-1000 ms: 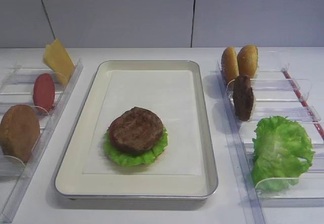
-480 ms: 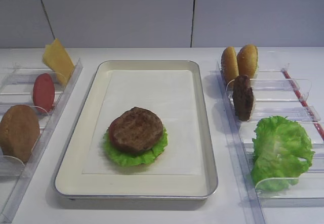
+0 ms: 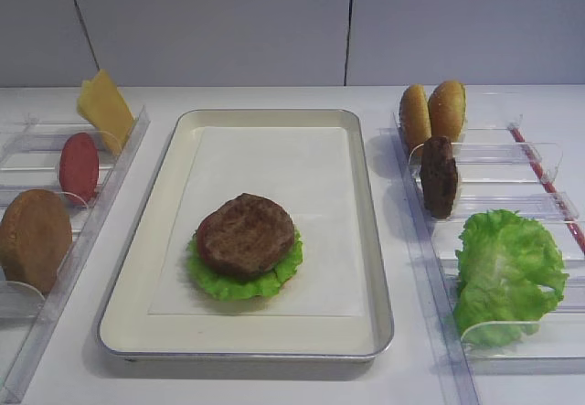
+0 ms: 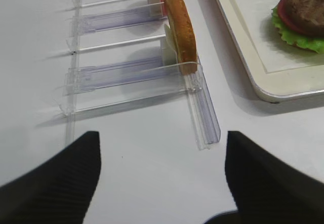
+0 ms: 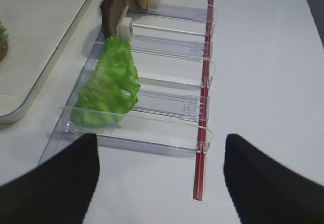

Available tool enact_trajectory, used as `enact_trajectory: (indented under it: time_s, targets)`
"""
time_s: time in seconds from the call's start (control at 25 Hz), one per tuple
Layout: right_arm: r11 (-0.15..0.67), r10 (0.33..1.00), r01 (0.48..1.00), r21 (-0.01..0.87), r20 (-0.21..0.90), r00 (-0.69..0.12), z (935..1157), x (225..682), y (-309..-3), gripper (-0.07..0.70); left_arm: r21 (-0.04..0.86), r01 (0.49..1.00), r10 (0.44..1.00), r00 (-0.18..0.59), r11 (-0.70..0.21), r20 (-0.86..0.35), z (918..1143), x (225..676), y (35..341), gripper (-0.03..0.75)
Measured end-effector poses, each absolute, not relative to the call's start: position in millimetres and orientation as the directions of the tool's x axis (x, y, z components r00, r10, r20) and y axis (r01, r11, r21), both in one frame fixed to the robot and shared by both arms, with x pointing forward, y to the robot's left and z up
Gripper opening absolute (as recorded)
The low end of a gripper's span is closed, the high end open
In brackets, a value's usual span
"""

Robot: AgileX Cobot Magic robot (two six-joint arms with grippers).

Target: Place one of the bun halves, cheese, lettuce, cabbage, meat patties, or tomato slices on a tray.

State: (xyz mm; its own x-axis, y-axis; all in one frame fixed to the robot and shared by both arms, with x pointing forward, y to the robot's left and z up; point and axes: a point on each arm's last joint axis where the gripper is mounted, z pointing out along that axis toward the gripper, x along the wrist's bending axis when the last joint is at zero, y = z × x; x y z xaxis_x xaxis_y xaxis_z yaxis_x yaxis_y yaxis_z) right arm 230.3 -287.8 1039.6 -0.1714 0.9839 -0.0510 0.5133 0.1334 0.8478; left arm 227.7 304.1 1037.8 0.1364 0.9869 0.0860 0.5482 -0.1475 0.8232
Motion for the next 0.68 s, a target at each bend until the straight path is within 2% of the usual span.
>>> enact_trajectory:
  time_s: [0.68]
  targets:
    - [0.133, 0.984, 0.513, 0.848, -0.051, -0.171, 1039.6, 230.3, -287.8, 0.522, 0.823, 0.548, 0.987, 0.136, -0.148, 0.086, 1037.8, 227.7, 304.1, 0.484]
